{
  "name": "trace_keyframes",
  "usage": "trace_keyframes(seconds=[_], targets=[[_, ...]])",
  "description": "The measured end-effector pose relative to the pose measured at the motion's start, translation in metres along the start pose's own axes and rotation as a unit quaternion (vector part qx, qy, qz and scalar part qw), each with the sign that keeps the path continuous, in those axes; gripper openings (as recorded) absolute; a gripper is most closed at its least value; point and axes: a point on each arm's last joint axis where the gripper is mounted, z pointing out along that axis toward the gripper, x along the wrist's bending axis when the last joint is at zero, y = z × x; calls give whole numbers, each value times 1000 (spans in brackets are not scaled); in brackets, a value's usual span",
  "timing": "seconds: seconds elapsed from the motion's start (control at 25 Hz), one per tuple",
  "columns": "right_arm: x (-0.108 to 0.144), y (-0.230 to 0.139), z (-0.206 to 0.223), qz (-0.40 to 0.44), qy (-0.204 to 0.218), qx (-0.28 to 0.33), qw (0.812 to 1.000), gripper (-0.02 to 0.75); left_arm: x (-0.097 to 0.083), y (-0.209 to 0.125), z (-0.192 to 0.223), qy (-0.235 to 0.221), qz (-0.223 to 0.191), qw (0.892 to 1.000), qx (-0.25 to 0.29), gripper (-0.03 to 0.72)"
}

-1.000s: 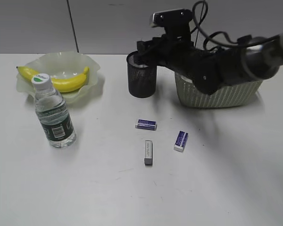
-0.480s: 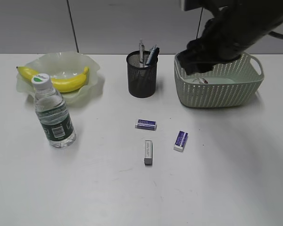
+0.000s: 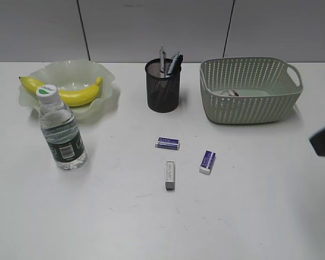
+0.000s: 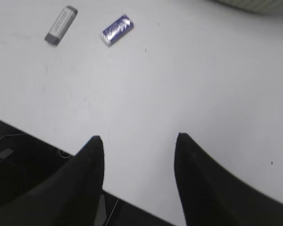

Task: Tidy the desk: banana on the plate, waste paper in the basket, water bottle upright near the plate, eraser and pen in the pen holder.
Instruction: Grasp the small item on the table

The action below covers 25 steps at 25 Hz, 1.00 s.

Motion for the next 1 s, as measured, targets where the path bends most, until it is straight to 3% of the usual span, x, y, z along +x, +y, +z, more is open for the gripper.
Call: trace_keyframes(seconds=[0.28, 0.48, 0.8, 1.0], targets=[[-3, -90, -37, -1, 1, -18, 1000, 391, 0, 0, 0, 0, 0, 1000, 0, 382], [-4, -135, -57, -1, 3, -94, 996, 391, 0, 0, 0, 2, 1, 1000, 0, 382], [-5, -176, -84, -3, 6, -239, 971, 391, -1, 3, 0, -2, 0, 1000, -6, 382], [-6, -188, -92, -4, 7, -286, 958, 391, -19, 45, 17, -64, -31, 996, -48, 382]])
